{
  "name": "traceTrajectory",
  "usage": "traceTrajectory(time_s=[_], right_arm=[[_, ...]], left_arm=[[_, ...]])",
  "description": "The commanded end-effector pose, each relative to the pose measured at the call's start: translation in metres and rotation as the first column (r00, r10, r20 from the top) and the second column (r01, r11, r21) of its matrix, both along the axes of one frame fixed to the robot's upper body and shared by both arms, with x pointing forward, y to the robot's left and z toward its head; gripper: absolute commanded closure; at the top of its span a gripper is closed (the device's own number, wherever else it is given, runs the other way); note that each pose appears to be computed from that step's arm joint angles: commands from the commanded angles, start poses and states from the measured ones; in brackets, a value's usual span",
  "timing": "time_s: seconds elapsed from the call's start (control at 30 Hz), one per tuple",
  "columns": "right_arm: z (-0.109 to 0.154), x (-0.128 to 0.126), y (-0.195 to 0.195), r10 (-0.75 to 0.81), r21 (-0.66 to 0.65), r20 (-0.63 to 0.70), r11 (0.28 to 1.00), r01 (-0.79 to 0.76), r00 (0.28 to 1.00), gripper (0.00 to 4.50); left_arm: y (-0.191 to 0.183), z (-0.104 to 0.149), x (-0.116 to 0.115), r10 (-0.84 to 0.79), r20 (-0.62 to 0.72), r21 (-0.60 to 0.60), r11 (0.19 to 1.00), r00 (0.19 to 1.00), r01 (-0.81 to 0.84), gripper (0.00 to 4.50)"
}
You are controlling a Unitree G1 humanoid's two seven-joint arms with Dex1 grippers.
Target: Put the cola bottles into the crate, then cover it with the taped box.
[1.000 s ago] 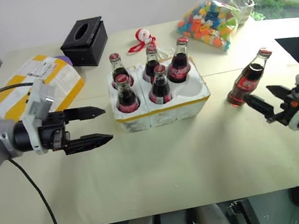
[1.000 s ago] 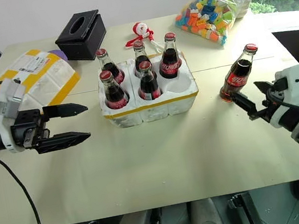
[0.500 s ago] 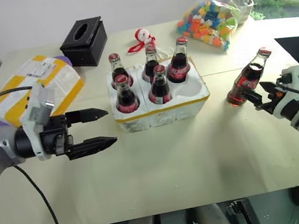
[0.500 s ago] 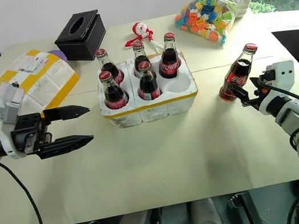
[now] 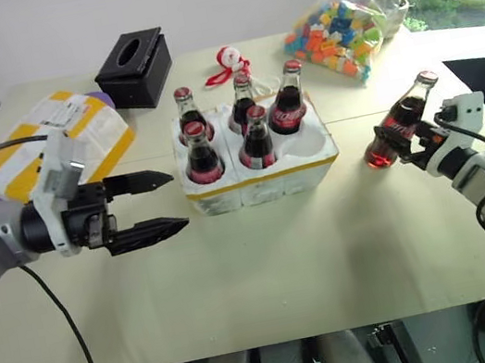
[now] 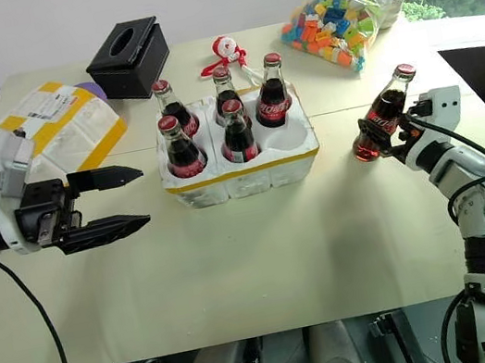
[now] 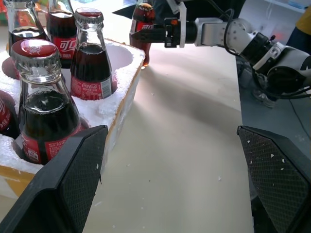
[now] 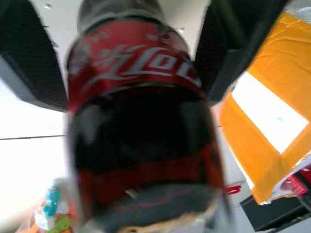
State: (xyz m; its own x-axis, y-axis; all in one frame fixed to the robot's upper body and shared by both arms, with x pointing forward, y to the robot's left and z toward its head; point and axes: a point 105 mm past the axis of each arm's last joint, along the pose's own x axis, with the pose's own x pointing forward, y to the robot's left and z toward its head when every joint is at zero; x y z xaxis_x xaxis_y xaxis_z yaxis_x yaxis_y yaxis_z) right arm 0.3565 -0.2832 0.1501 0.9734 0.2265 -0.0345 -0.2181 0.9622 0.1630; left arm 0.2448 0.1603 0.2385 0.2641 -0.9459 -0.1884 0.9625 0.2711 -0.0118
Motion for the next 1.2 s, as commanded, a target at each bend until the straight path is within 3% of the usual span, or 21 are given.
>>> traceTrajectory(time_s=[0.03,0.2,0.4,0.57,0.67,0.97,1.2], right_arm=[[0.014,-0.001,0.001,0.004,-0.007,0.055,1.0,-0.004,0.998,1.65],[0.023,-0.006,0.011,0.039,-0.019,0.08,0.999,-0.038,0.996,1.65],[0.074,-0.029,0.035,0.194,-0.091,0.177,0.979,-0.18,0.965,1.65],[0.128,-0.048,0.076,0.399,-0.117,0.267,0.917,-0.382,0.877,1.65],[0.142,-0.048,0.094,0.463,-0.106,0.293,0.885,-0.453,0.837,1.65],[0.138,-0.017,0.133,0.531,-0.09,0.284,0.844,-0.529,0.799,1.65],[0.102,-0.01,0.14,0.582,-0.129,0.16,0.813,-0.568,0.797,1.65]], left_arm=[[-0.001,0.009,0.0,-0.01,0.058,0.015,1.0,0.998,0.009,0.0],[-0.002,0.01,0.001,-0.013,0.06,0.015,1.0,0.998,0.012,0.0],[0.003,0.009,0.0,-0.006,0.044,0.021,1.0,0.999,0.005,0.0],[0.009,0.007,0.0,0.021,0.04,0.019,1.0,0.999,-0.021,0.0],[0.011,0.004,0.003,0.038,0.046,0.015,0.999,0.998,-0.039,0.0],[0.012,0.006,0.007,0.063,0.073,0.005,0.998,0.995,-0.063,0.0],[0.012,0.01,0.006,0.075,0.088,0.002,0.997,0.993,-0.076,0.0]])
